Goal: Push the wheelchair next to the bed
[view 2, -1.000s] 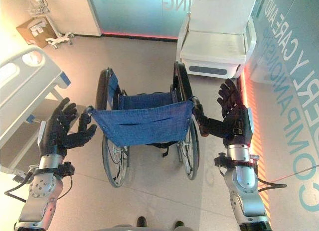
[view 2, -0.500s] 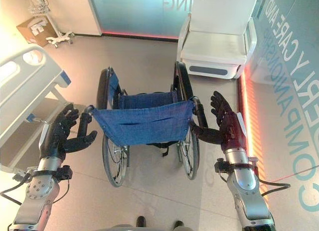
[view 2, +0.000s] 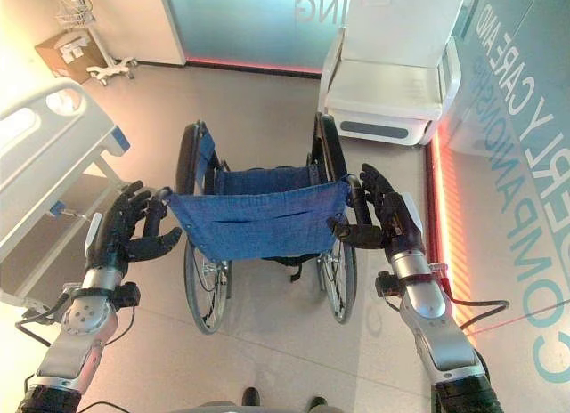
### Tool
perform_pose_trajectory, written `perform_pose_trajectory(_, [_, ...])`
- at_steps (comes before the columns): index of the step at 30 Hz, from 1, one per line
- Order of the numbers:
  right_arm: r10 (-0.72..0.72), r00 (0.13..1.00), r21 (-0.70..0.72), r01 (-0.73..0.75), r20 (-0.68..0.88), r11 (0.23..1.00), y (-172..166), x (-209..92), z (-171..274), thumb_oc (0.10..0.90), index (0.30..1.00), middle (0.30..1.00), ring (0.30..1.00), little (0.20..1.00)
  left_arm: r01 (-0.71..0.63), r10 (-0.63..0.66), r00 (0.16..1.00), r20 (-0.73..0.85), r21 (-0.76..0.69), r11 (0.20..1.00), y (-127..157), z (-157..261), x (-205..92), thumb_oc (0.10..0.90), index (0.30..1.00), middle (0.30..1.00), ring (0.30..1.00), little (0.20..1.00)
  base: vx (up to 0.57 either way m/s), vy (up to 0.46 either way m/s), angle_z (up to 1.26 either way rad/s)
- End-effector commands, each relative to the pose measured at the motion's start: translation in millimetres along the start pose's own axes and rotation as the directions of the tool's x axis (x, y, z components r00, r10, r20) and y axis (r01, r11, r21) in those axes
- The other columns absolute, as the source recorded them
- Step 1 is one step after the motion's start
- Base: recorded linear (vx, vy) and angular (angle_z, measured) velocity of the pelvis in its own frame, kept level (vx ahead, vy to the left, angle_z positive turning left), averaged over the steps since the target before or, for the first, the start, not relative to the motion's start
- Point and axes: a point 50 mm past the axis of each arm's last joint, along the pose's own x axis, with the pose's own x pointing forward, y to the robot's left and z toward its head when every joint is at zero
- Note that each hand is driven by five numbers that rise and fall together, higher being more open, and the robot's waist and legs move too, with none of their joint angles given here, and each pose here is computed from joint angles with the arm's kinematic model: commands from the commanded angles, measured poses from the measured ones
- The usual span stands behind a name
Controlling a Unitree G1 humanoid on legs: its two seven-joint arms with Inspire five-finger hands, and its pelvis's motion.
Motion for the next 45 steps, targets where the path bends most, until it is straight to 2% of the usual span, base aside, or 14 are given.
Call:
perform_pose_trajectory(1, [-0.029, 0.979, -0.088, 0.048, 0.202, 0.995, -4, 25, 50, 0.8, 0.9, 0.9, 0.9, 0.9, -0.02, 0.007, 0.977, 0.211, 0.058, 0.998, 12, 52, 29, 0.8, 0.9, 0.9, 0.9, 0.9, 0.0, 0.0, 0.0])
perform_pose_trajectory(6, [-0.027, 0.991, -0.195, 0.052, 0.129, 0.979, -7, 41, 54, 0.8, 0.9, 0.9, 0.9, 0.9, 0.025, -0.042, 0.985, 0.17, 0.101, 0.995, 10, 59, 42, 0.8, 0.9, 0.9, 0.9, 0.9, 0.0, -0.006, 0.06])
perform_pose_trajectory(12, [-0.016, 0.999, -0.287, 0.024, 0.033, 0.958, -11, 52, 51, 0.8, 0.9, 0.9, 0.9, 0.9, 0.028, -0.043, 0.99, 0.131, 0.111, 0.993, 15, 61, 51, 0.8, 0.9, 0.9, 0.9, 0.9, 0.0, 0.0, 0.0])
perform_pose_trajectory(21, [-0.034, 0.996, -0.36, 0.002, -0.082, 0.933, -18, 65, 47, 0.8, 0.9, 0.9, 0.9, 0.9, 0.027, -0.032, 0.999, 0.033, 0.151, 0.988, 20, 50, 58, 0.8, 0.9, 0.9, 0.9, 0.9, 0.0, 0.0, 0.0])
perform_pose_trajectory(34, [-0.081, 0.984, -0.453, 0.0, -0.159, 0.892, -36, 56, 36, 0.8, 0.9, 0.9, 0.9, 0.9, -0.1, 0.114, 0.993, -0.021, 0.338, 0.936, 45, 33, 48, 0.8, 0.9, 0.9, 0.9, 0.9, 0.0, 0.0, 0.0])
perform_pose_trajectory(45, [-0.076, 0.949, -0.489, -0.089, -0.307, 0.868, -41, 42, 12, 0.8, 0.9, 0.9, 0.9, 0.9, -0.084, 0.128, 0.984, -0.122, 0.317, 0.945, 41, 13, 37, 0.8, 0.9, 0.9, 0.9, 0.9, 0.0, 0.0, 0.0])
